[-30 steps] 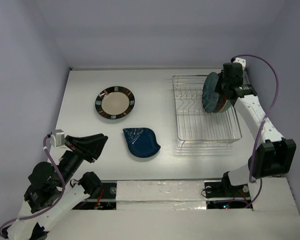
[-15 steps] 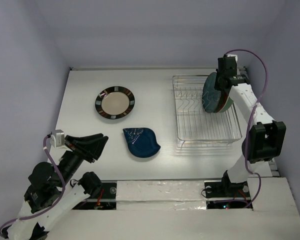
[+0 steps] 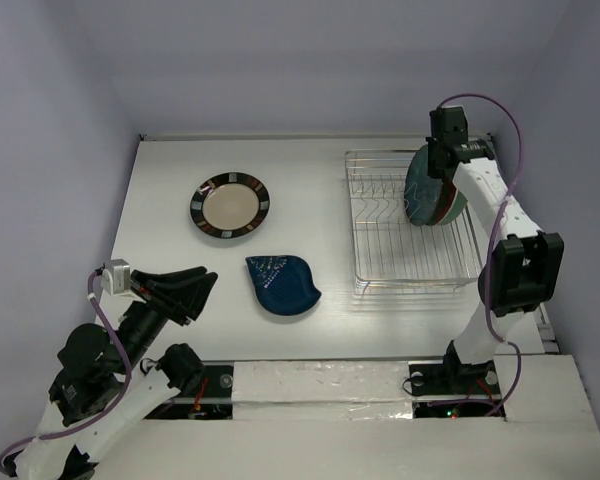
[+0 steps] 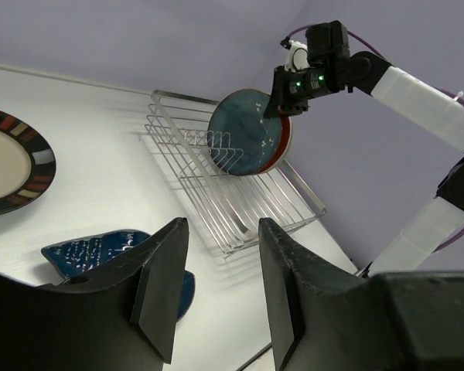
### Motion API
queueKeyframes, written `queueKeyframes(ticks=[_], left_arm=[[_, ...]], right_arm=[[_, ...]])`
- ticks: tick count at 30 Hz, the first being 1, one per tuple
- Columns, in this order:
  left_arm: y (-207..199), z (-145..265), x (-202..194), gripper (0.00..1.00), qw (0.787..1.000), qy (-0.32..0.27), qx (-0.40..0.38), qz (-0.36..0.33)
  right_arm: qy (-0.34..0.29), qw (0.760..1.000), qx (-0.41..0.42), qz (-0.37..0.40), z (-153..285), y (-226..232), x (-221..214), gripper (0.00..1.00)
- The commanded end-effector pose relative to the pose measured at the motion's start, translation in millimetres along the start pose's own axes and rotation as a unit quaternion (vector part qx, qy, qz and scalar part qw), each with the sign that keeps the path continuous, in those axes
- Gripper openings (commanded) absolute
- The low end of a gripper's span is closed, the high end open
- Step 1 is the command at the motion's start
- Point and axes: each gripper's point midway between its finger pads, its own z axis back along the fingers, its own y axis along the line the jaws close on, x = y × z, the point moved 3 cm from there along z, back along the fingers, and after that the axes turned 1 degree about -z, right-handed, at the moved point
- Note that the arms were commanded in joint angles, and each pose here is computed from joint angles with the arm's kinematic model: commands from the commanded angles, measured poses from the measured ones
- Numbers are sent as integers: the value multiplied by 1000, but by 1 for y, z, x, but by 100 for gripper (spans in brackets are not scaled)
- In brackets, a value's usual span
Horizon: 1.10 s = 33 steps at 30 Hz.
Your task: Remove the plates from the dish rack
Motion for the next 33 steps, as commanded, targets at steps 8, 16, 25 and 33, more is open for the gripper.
queueKeyframes(ticks=[8, 16, 25, 33], left_arm=[[-4, -7, 6, 39, 1000, -14, -7, -6], [-5, -7, 6, 39, 1000, -14, -6, -4], [-4, -7, 5, 39, 1000, -13, -6, -4], [-4, -8, 3, 39, 1000, -8, -4, -3]], right_arm=[[-93, 991, -84, 56, 48, -14, 42, 0], [-194, 968, -141, 66, 105, -20, 71, 0], [-298, 941, -145, -60, 198, -40, 101, 0], [-317, 895, 242, -200, 222, 66, 106, 0]])
